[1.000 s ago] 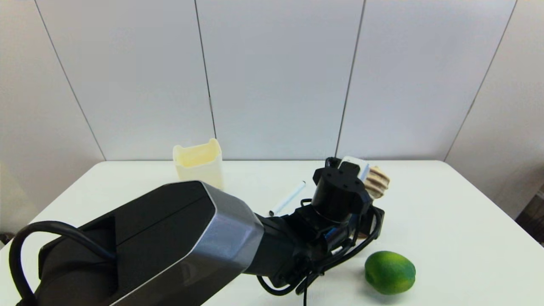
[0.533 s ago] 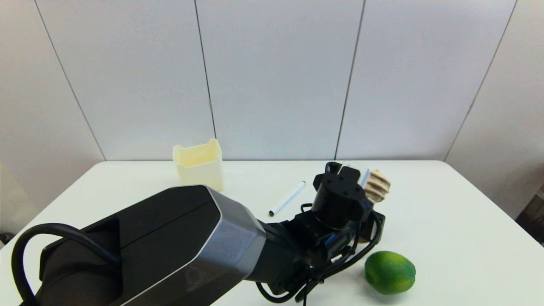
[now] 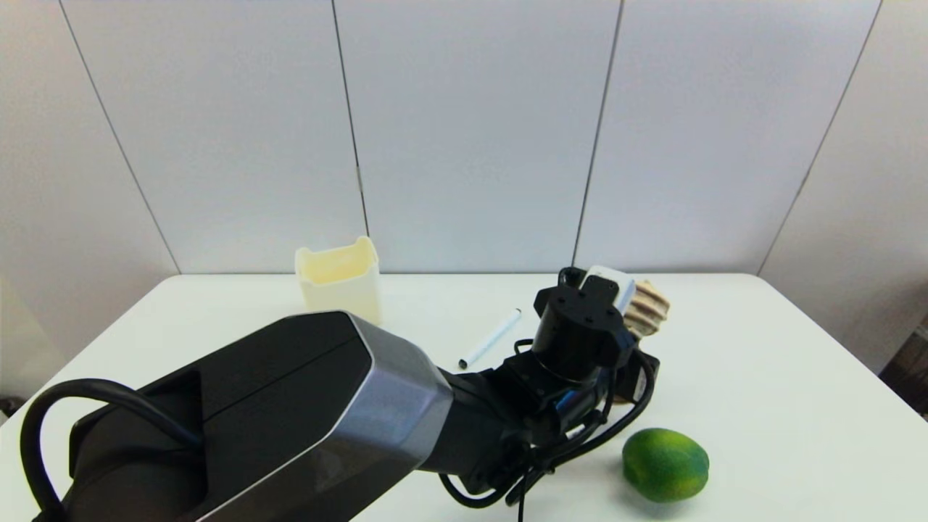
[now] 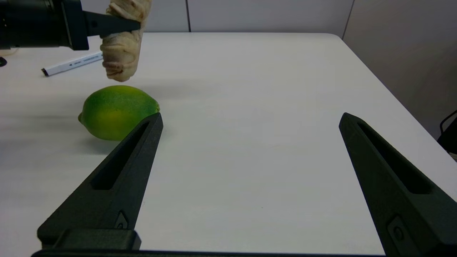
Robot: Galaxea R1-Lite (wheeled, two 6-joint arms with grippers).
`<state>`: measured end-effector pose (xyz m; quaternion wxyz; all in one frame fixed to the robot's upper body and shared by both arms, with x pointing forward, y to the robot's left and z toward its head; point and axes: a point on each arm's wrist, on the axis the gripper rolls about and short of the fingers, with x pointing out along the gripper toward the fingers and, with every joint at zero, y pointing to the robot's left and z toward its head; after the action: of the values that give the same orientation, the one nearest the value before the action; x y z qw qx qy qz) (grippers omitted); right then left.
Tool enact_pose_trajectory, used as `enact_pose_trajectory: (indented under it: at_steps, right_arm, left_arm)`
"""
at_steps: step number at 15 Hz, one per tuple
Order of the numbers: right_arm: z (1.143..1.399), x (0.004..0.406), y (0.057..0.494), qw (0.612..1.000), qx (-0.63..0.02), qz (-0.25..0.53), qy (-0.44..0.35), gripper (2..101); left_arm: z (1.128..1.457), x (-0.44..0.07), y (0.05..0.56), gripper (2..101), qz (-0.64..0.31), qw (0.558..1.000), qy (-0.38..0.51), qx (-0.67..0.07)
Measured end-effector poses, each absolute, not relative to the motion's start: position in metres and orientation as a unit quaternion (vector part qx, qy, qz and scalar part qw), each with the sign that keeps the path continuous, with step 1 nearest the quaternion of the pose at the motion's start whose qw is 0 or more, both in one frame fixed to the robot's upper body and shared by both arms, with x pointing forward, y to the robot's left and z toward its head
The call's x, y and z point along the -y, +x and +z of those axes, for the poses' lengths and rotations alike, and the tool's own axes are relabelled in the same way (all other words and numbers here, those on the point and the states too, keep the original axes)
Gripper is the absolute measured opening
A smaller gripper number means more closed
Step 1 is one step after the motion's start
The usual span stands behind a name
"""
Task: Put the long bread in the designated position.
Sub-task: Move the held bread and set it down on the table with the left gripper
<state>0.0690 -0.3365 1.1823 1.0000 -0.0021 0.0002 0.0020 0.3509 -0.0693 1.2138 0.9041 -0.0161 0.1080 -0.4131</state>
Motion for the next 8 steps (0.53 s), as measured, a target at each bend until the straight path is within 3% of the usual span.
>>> enact_pose_trajectory:
  at_steps: [1,5,8]
  right_arm:
    - [1.182,0.337,0.069,1.000,0.000,0.002,-0.002,98.0]
    - [1.182,0.337,0.069,1.000,0.000,0.002,-0.002,98.0]
    - [1.182,0.337,0.069,1.000,0.000,0.002,-0.002,98.0]
  left_arm:
    - [1.215,0.070,0.352,11.5,-0.411,0.905,-0.019,-0.105]
    - [1.201,0.072,0.354,43.3,-0.412,0.903,0.023,-0.118]
    - [1.196,0.074,0.355,60.5,-0.412,0.903,0.030,-0.120]
